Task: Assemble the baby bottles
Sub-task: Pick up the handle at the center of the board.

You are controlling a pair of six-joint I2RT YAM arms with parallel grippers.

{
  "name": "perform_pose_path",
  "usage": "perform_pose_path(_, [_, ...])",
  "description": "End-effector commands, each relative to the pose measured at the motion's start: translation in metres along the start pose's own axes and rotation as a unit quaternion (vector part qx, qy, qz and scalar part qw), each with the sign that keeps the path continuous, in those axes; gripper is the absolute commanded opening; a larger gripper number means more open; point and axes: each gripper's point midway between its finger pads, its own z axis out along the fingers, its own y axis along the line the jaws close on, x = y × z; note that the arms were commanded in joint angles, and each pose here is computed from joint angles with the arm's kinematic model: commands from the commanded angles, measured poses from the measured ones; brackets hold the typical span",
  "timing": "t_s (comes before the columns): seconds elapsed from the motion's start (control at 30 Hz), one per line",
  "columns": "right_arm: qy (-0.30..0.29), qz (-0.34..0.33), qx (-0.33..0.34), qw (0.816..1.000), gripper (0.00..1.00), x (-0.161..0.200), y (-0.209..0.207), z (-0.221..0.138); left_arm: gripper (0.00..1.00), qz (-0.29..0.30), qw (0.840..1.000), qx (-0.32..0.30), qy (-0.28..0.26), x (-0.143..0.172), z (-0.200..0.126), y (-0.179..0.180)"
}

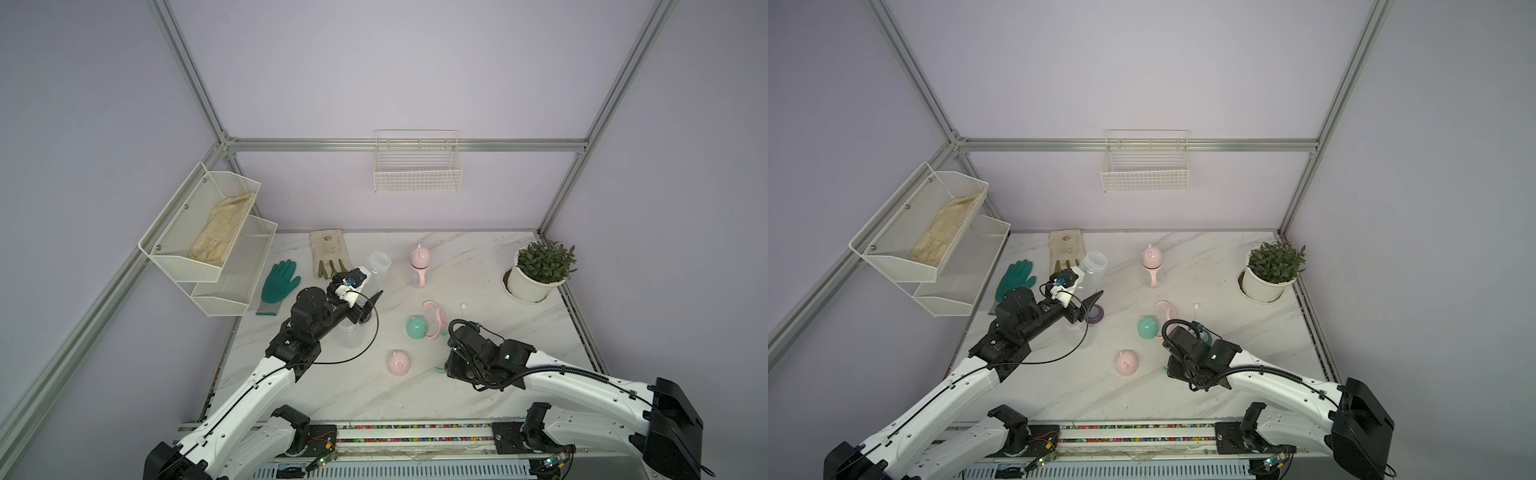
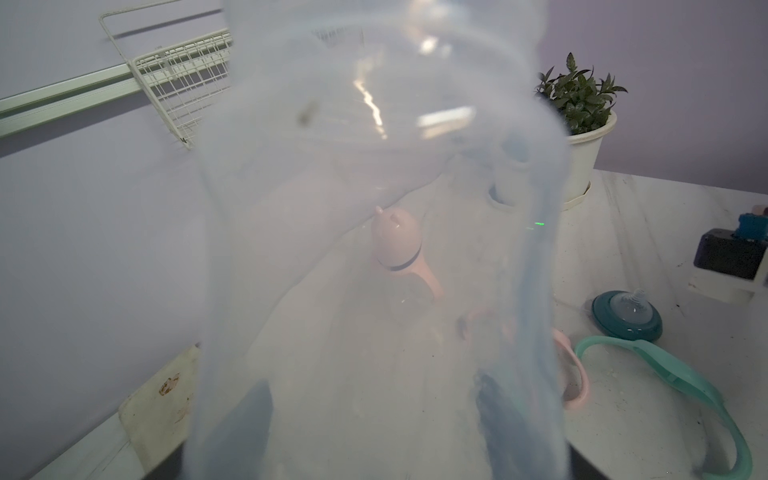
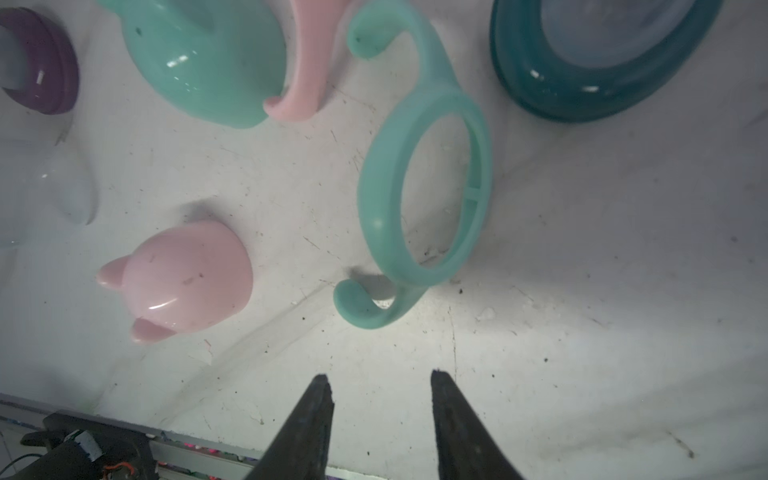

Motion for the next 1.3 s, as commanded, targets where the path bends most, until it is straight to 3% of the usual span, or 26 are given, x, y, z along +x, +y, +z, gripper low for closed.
perform_pose_path(0.0, [-0.031, 0.087, -0.020, 0.996, 0.42, -0.005, 0.007, 0.007, 0.00, -0.001, 0.999, 0.002, -0.035, -0.016, -0.007, -0.002])
perform_pose_path(0.43, [-0.078, 0.124, -0.022, 0.989, 0.40, -0.017, 0.000, 0.028, 0.00, 0.003, 0.999, 0.017, -0.042, -0.017, -0.005, -0.007])
perform_pose_path(0.7, [-0.069, 0.135, 0.001, 0.988, 0.35, -0.008, -0.016, 0.045, 0.00, 0.001, 0.999, 0.020, -0.044, -0.018, -0.005, -0.008])
perform_pose_path(0.87, [-0.070, 0.129, 0.011, 0.989, 0.22, -0.007, -0.021, 0.046, 0.00, -0.001, 0.999, 0.024, -0.038, -0.015, -0.004, -0.009])
perform_pose_path(1.1, [-0.091, 0.088, 0.063, 0.990, 0.03, -0.017, -0.038, 0.013, 0.00, 0.000, 0.999, 0.036, -0.020, -0.007, 0.003, -0.013])
perform_pose_path(1.27, [-0.108, 0.044, 0.084, 0.990, 0.00, -0.028, -0.042, -0.023, 0.00, -0.002, 0.996, 0.087, -0.024, -0.011, 0.010, -0.029])
